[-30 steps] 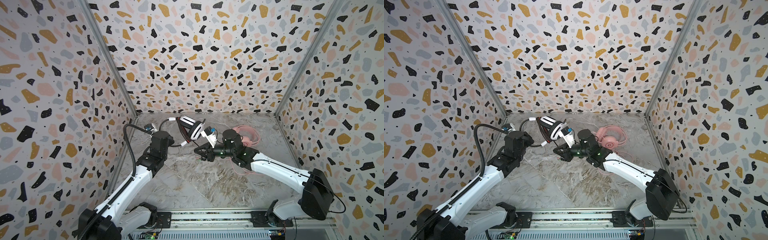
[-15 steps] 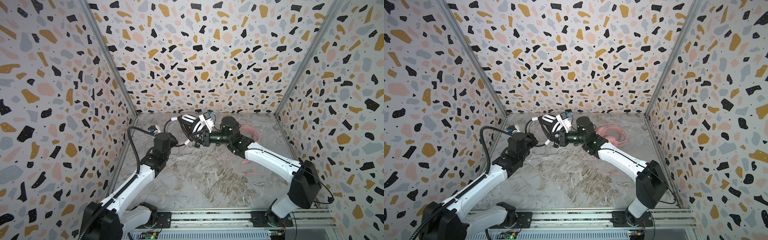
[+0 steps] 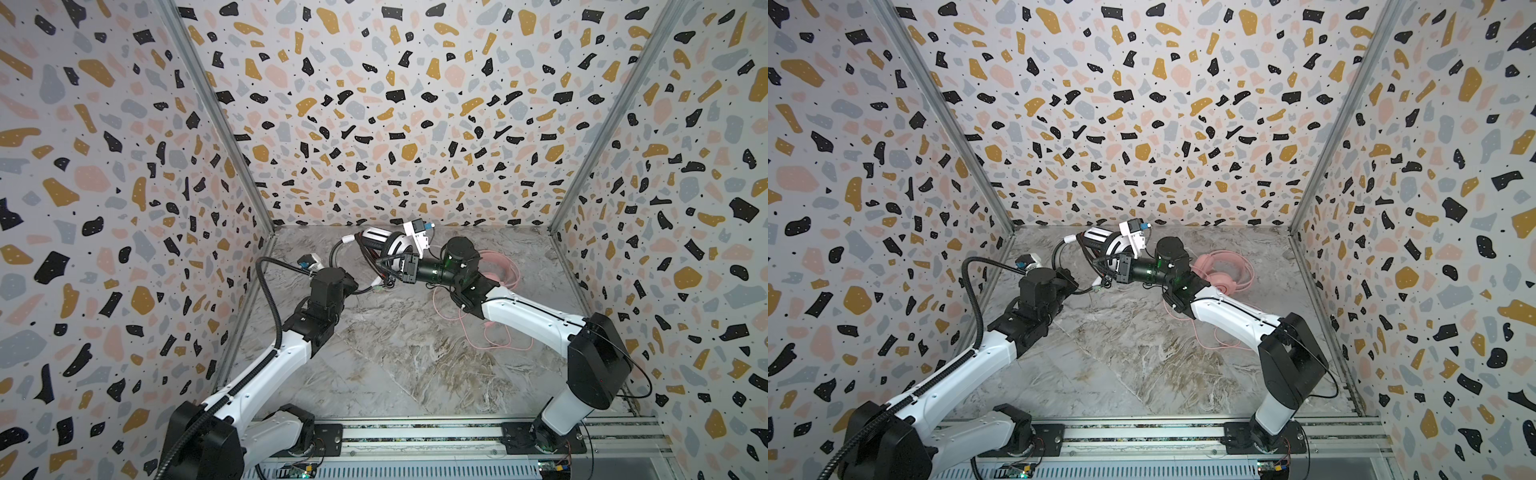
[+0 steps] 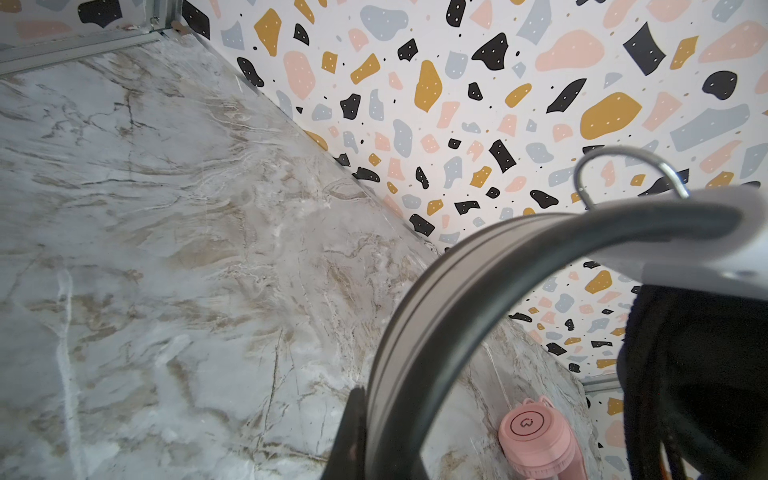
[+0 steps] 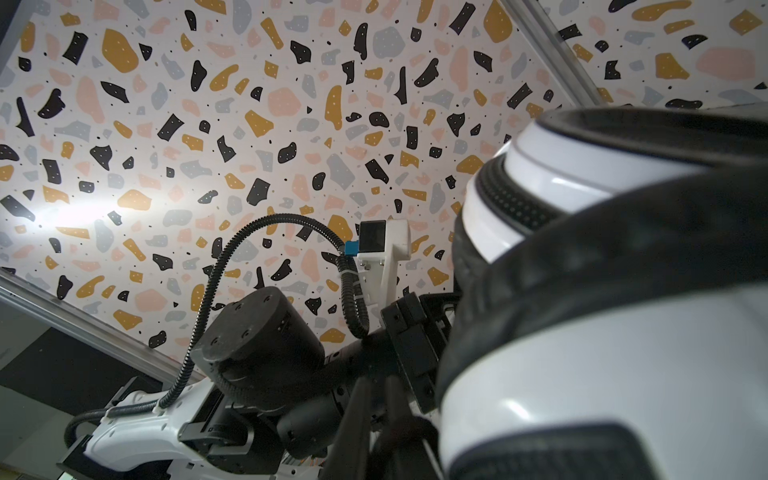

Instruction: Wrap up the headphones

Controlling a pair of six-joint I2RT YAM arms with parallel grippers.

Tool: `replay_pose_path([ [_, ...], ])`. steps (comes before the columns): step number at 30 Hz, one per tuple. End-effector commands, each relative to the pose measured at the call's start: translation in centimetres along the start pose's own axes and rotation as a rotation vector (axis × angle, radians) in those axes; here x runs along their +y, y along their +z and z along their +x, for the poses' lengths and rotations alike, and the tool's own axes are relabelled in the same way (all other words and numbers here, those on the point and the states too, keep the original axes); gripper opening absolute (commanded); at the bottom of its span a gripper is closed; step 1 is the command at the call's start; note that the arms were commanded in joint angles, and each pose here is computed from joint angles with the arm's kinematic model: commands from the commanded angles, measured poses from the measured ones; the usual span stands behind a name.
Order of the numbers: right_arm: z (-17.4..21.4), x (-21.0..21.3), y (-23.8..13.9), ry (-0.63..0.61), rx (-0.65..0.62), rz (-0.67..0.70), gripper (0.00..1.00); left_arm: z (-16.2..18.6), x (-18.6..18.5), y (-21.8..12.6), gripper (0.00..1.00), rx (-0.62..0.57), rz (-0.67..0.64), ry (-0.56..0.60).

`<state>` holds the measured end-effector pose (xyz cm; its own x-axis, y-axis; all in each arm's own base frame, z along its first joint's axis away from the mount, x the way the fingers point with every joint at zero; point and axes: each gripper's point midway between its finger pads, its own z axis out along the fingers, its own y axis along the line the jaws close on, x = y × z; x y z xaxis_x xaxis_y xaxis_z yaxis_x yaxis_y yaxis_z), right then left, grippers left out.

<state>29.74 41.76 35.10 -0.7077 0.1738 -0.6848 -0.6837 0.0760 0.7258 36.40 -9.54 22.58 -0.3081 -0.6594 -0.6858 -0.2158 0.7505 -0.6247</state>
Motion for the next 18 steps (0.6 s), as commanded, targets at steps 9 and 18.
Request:
replay_pose_path([
  [9, -4.6, -0.1, 0.2, -0.143, -0.277, 0.073, 0.11, 4.3, 0.6, -1.1, 0.0, 0.149, 0.013, 0.162],
  [18, -4.7, -1.1, 0.1, -0.112, -0.318, 0.095, 0.1, 6.0, 2.3, -0.6, 0.0, 0.193, -0.029, 0.202],
])
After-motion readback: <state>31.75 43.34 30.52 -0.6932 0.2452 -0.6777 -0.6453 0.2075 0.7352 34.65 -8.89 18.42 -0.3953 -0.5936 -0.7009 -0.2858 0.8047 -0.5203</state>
